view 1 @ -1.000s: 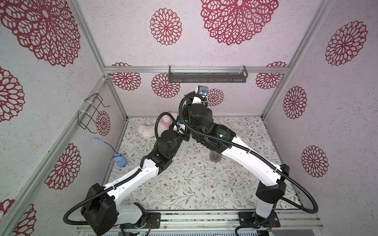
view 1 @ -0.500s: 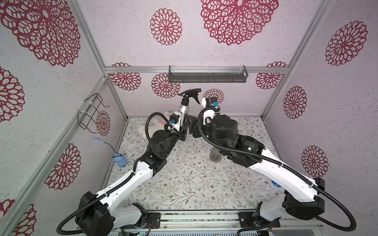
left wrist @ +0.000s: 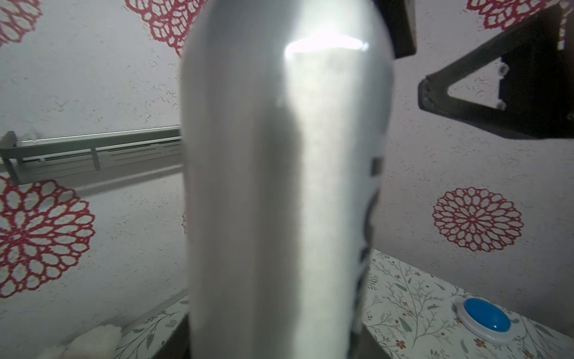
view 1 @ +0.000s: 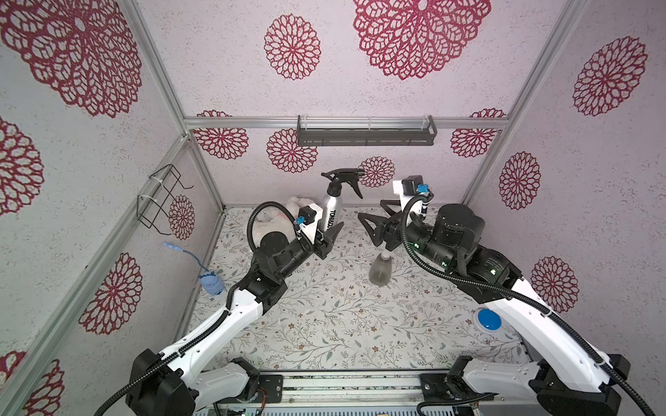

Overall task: Attach spray nozzles to spray bottles
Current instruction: Screw the spray nozzle on the spray bottle.

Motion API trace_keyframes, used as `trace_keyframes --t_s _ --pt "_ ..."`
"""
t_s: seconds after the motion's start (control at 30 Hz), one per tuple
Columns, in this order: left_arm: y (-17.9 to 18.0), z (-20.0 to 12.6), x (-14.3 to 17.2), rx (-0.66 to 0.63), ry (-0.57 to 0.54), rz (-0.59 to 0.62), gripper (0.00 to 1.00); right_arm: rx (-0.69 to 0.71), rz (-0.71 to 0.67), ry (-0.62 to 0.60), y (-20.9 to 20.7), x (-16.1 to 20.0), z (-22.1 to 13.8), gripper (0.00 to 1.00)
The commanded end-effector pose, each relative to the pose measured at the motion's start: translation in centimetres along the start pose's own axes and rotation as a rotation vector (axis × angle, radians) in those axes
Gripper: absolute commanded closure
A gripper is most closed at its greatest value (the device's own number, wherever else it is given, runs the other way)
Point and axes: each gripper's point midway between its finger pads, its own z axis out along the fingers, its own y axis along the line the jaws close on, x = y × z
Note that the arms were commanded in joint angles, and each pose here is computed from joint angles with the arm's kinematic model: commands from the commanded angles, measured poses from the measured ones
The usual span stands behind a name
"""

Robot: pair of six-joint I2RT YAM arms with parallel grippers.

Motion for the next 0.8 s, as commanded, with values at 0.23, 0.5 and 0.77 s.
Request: trace_keyframes --t_s 0.23,0.5,0.77 --pt "-3.1 -0.3 0.3 0.188 0.014 -0.055 1.00 -0.286 -0.139 -0.070 3.7 -4.5 1.1 0.14" --pt "-3.2 -0.5 0.4 0.192 0.018 -0.054 1.00 -0.341 -0.096 -0.063 3.9 -5.2 3.4 0.30" --pt "-3.2 -0.7 0.1 0.187 0.015 -0.040 1.00 -0.331 -0.067 -0.050 3.5 -4.9 4.2 0.53"
